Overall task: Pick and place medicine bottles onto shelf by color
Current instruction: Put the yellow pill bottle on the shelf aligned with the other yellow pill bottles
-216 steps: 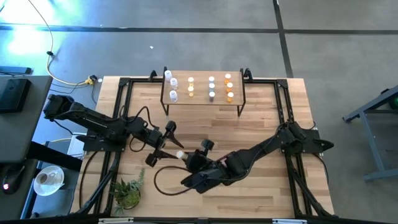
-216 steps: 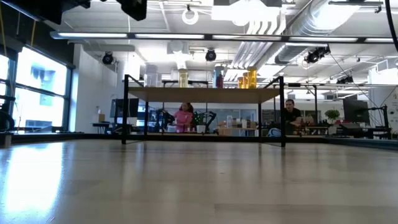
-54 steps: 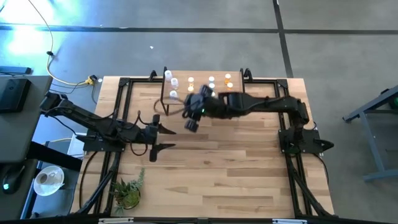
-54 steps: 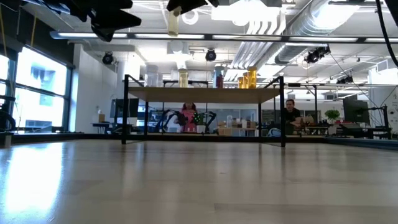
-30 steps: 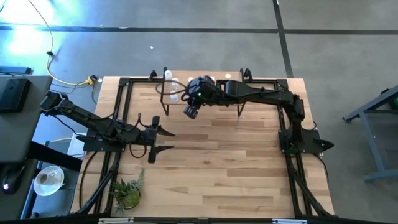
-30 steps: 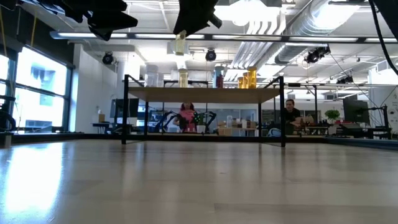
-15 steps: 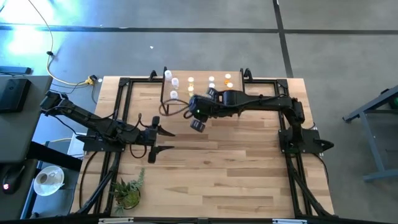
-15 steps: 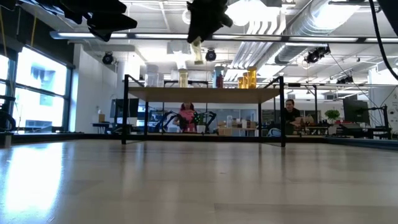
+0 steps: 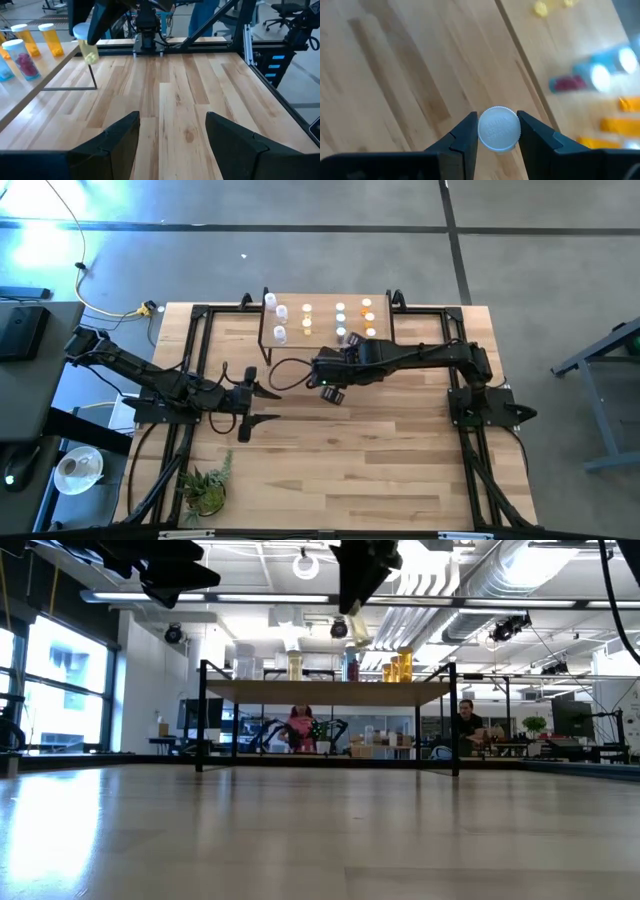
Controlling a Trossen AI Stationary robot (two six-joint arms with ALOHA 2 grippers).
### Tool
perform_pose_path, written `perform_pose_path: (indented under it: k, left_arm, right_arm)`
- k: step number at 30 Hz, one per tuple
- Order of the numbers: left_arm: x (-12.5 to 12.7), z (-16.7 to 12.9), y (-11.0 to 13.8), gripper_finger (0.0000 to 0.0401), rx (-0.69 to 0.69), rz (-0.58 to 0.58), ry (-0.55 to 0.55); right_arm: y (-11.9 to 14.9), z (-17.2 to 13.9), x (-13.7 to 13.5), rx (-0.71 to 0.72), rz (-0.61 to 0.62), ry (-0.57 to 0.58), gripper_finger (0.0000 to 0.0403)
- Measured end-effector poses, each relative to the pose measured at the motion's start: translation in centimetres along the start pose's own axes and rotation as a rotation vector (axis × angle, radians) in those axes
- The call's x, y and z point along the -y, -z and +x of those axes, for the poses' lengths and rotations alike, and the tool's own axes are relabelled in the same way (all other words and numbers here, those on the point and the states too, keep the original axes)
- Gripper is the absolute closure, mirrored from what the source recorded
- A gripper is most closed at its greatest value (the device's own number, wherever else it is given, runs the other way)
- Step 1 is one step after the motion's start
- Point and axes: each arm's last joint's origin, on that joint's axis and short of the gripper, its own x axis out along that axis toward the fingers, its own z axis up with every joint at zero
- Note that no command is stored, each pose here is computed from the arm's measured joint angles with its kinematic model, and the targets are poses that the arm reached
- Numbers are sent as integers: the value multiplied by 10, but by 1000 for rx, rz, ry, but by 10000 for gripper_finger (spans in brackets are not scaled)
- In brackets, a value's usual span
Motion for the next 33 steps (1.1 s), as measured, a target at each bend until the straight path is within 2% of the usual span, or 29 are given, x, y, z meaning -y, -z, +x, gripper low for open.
perform_pose_path:
  k: [5,12,18,25,30,33]
  left_arm:
    - [0,0,0,185,0,0,0]
    - [0,0,0,185,0,0,0]
    - [0,0,0,185,-1,-3,0]
    - [0,0,0,185,3,-5,0]
    - [0,0,0,185,4,-5,1]
    - [0,0,0,185,5,-5,1]
  right_arm:
    - [12,-5,-4,-57,17,82,295]
    - [20,-13,-17,-56,-14,77,295]
    - [44,13,-21,-131,-20,117,295]
    - [65,28,-19,-52,20,-24,295]
    - [75,34,-5,93,139,-183,295]
    - [68,36,5,227,233,-308,295]
